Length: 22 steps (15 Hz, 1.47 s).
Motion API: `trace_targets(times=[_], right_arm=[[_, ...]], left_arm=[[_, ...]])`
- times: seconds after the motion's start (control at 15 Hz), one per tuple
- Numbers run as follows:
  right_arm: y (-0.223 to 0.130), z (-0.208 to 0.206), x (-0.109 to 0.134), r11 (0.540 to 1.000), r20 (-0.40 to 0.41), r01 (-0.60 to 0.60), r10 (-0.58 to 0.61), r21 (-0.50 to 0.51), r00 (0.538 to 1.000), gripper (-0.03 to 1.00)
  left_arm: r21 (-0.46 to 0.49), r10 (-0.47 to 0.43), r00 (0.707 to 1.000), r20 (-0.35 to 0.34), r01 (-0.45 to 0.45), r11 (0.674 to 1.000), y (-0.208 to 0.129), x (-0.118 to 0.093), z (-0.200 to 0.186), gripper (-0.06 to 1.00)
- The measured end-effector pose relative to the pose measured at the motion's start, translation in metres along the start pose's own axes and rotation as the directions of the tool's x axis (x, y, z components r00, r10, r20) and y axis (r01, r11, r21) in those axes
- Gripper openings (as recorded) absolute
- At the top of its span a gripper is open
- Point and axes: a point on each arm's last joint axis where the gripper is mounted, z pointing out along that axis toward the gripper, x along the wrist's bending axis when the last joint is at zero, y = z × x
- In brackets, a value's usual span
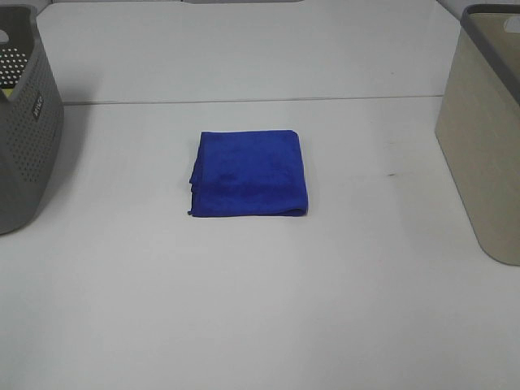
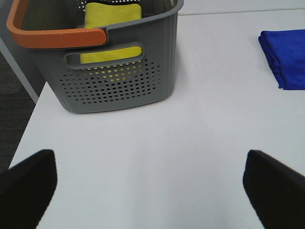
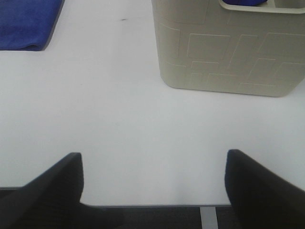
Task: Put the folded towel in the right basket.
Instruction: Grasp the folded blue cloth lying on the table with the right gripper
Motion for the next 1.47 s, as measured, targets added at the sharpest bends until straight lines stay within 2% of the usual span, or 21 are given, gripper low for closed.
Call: trace_targets(times=[1.47], right_arm=[[0.0, 0.0, 0.0, 1.0, 0.0, 0.0, 0.0, 0.0, 1.0, 0.79]], left_arm=[[0.0, 0.0, 1.0, 0.0, 0.0, 1.0, 0.0, 0.0, 0.0, 0.99]])
